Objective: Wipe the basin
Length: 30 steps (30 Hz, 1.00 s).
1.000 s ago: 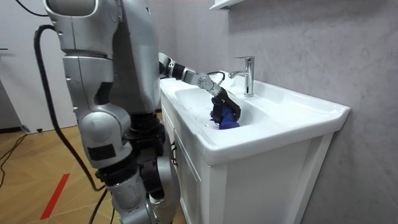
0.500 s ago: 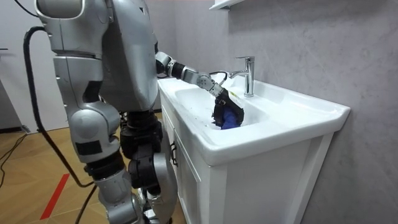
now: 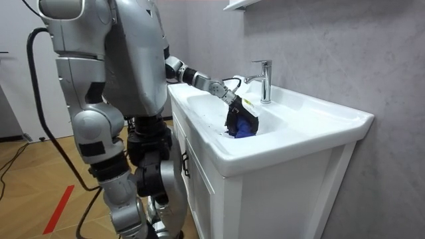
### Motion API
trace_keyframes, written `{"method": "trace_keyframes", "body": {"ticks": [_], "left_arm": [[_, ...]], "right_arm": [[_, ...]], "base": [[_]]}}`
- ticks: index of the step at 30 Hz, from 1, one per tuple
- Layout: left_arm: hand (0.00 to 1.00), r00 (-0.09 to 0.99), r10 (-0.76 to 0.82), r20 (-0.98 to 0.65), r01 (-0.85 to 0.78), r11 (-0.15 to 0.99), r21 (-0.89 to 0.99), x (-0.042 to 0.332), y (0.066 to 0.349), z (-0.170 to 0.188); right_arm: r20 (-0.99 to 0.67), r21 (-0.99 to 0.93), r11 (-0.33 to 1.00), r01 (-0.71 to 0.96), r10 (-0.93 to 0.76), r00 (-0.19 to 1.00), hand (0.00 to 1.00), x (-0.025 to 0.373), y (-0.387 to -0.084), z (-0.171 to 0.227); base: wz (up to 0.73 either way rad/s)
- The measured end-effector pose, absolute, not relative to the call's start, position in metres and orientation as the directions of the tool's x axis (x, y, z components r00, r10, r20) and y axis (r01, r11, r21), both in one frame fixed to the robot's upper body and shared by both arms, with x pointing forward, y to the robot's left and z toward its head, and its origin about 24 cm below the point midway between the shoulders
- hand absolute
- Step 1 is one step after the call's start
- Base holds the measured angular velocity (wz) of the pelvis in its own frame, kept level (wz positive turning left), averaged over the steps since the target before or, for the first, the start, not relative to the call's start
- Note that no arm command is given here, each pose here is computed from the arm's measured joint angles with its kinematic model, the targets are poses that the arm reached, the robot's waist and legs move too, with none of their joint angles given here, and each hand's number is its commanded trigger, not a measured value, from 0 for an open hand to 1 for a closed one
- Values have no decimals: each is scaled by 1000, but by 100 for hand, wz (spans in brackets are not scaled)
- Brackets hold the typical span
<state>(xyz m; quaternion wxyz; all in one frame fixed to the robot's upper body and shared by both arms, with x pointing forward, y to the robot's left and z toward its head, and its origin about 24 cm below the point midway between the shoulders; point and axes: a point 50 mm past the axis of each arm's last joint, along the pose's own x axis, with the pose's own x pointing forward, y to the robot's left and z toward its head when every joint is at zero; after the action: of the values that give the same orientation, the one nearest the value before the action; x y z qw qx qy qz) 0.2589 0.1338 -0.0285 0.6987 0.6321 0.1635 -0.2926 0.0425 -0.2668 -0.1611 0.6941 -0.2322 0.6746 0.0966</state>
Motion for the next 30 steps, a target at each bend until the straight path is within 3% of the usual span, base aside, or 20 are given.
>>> {"method": "trace_keyframes", "body": {"ticks": [30], "left_arm": [[100, 699, -129, -703, 715, 144, 684, 236, 156, -44]], "right_arm": [[-965, -257, 873, -414, -205, 167, 0, 75, -268, -156]], "base": [[0]]}}
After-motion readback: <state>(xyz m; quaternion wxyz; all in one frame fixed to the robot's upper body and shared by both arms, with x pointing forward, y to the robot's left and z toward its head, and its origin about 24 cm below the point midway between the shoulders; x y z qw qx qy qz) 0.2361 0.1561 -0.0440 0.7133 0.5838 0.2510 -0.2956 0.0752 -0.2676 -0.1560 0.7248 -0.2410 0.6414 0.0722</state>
